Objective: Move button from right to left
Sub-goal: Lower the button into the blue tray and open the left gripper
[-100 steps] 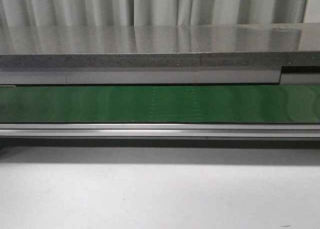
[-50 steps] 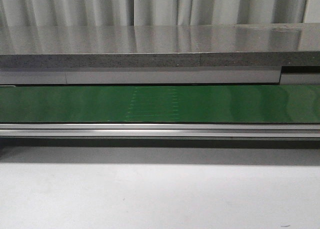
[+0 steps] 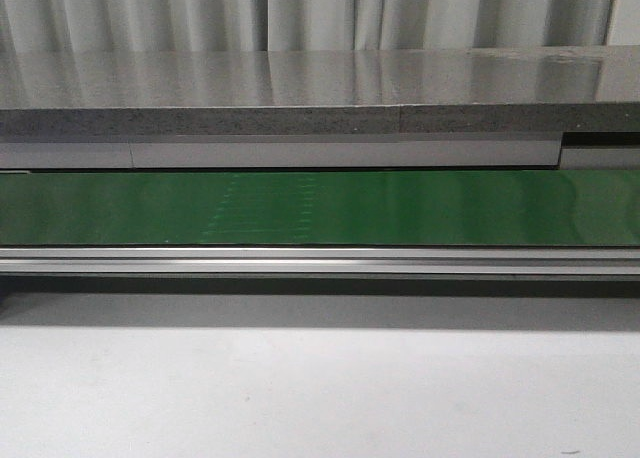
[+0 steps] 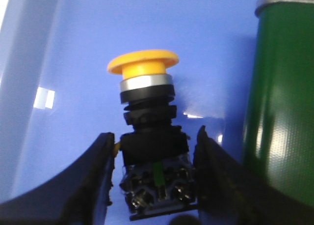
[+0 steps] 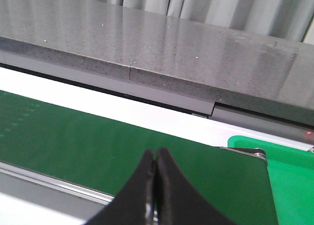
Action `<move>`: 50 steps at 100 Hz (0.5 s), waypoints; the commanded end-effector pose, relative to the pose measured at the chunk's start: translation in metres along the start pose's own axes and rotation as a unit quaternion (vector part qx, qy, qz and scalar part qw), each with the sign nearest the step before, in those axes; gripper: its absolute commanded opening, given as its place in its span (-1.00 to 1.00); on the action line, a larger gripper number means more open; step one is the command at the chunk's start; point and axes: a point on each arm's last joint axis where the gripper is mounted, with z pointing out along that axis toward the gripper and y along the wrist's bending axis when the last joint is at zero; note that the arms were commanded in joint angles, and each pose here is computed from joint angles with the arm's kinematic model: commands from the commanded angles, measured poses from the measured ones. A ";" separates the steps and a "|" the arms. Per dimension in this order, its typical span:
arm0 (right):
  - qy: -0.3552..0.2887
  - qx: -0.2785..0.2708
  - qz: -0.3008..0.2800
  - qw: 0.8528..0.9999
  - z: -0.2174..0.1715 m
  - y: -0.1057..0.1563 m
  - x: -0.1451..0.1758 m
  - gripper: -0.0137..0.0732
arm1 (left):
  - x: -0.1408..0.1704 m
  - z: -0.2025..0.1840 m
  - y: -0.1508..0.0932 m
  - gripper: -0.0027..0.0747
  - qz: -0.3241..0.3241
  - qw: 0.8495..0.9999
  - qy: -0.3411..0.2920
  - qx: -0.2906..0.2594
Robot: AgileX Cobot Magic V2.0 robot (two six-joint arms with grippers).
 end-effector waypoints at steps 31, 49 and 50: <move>-0.045 0.017 0.003 0.999 -0.002 -0.004 -0.015 -0.82 | -0.013 -0.005 0.006 -0.82 -0.002 0.999 -0.043 -0.006; -0.045 0.017 0.003 0.999 -0.002 -0.004 -0.015 -0.82 | -0.009 -0.004 0.018 -0.46 -0.016 0.999 -0.036 -0.015; -0.045 0.017 0.003 0.999 -0.002 -0.004 -0.015 -0.82 | -0.009 -0.005 0.019 -0.43 -0.017 0.999 -0.036 -0.016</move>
